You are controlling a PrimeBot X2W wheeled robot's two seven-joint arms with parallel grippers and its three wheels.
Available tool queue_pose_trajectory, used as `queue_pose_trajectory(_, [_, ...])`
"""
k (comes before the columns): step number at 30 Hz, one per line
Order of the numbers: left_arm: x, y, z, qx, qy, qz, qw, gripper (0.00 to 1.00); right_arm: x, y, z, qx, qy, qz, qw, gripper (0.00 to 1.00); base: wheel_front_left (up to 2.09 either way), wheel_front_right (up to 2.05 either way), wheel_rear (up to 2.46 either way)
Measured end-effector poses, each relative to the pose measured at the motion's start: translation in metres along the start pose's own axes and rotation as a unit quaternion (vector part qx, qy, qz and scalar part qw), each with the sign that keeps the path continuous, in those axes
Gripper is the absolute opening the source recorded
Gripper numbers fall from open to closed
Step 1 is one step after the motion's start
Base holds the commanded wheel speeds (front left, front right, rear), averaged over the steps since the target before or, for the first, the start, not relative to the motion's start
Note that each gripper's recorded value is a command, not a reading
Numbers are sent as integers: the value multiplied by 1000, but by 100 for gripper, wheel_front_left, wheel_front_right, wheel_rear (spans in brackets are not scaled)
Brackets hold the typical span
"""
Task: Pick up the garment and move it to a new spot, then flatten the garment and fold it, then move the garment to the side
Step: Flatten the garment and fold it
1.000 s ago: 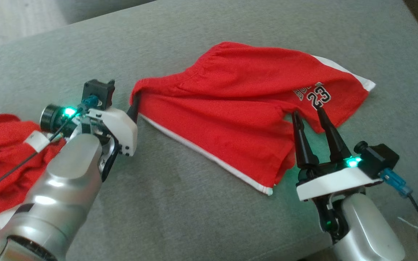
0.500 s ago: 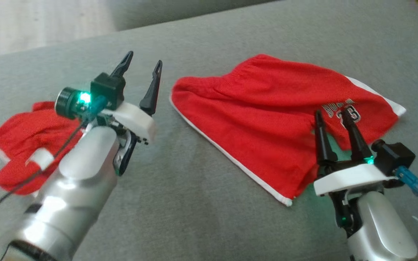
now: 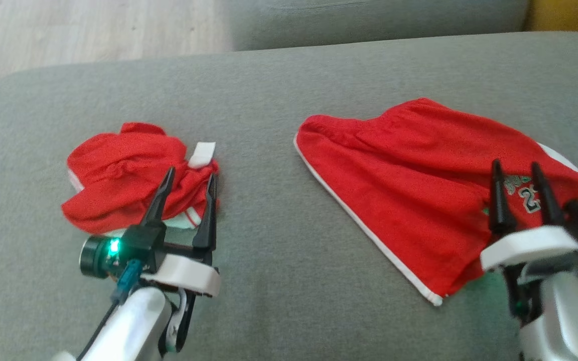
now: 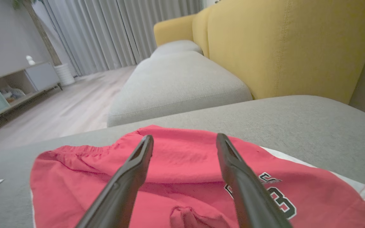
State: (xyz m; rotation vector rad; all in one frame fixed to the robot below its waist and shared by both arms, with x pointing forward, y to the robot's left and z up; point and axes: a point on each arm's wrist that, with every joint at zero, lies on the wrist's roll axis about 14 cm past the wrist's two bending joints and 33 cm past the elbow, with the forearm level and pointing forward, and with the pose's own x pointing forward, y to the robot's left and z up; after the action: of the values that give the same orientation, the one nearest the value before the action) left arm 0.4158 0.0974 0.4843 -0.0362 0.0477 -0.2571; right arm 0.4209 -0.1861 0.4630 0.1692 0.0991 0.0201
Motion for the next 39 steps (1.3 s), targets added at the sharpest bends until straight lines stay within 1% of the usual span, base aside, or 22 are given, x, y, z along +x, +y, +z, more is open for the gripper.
queue_pose_trajectory(2, [-5,5,-5,-3,5,9,1000,100,9,-4,-3,-17,25,-5,1000,100,0,0,0])
queue_pose_trajectory(5, [-3,10,-5,-5,2,18,1000,100,33,-4,1,-34,61,-8,998,100,0,0,0])
queue_pose_trajectory(7, [-1,12,-7,-12,4,22,1000,100,52,2,4,-67,89,-2,994,100,0,0,0])
queue_pose_trajectory(9, [1,11,-13,-15,10,19,1000,100,69,9,1,-88,124,6,988,100,0,0,0])
queue_pose_trajectory(10, [1,11,-13,-15,10,19,1000,100,69,9,1,-88,124,6,988,100,0,0,0])
queue_pose_trajectory(11, [2,10,-14,-17,12,17,1000,100,76,14,-2,-105,142,13,984,100,0,0,0])
queue_pose_trajectory(13, [6,9,-18,-20,15,14,1000,100,86,19,-15,-127,187,27,974,100,0,0,0])
queue_pose_trajectory(15, [9,8,-18,-26,15,13,999,100,92,19,-31,-152,233,38,960,100,0,0,0])
queue_pose_trajectory(16, [12,9,-19,-26,15,13,999,100,93,13,-50,-176,281,43,942,100,0,0,0])
queue_pose_trajectory(20, [14,14,-24,-31,20,23,999,100,94,5,-80,-198,350,55,914,100,0,0,0])
queue_pose_trajectory(23, [13,20,-29,-32,27,33,999,100,104,1,-85,-221,371,62,900,100,0,0,0])
queue_pose_trajectory(26, [12,25,-34,-33,32,40,998,100,113,-1,-87,-224,386,63,892,100,0,0,0])
queue_pose_trajectory(27, [12,27,-34,-35,32,42,998,100,114,-2,-88,-222,391,63,891,9,0,0,0])
queue_pose_trajectory(28, [12,29,-35,-34,32,46,998,100,116,-3,-89,-219,394,64,891,0,0,0,0])
queue_pose_trajectory(30, [13,32,-36,-38,32,52,997,100,120,-2,-89,-213,392,65,893,0,0,0,0])
queue_pose_trajectory(33, [14,31,-36,-39,31,50,998,100,127,-4,-86,-214,369,66,902,0,0,0,0])
queue_pose_trajectory(37, [16,29,-38,-42,32,47,998,100,139,-14,-78,-234,328,63,913,0,0,0,0])
queue_pose_trajectory(39, [17,29,-38,-45,31,48,997,100,150,-14,-71,-248,300,67,919,0,0,0,0])
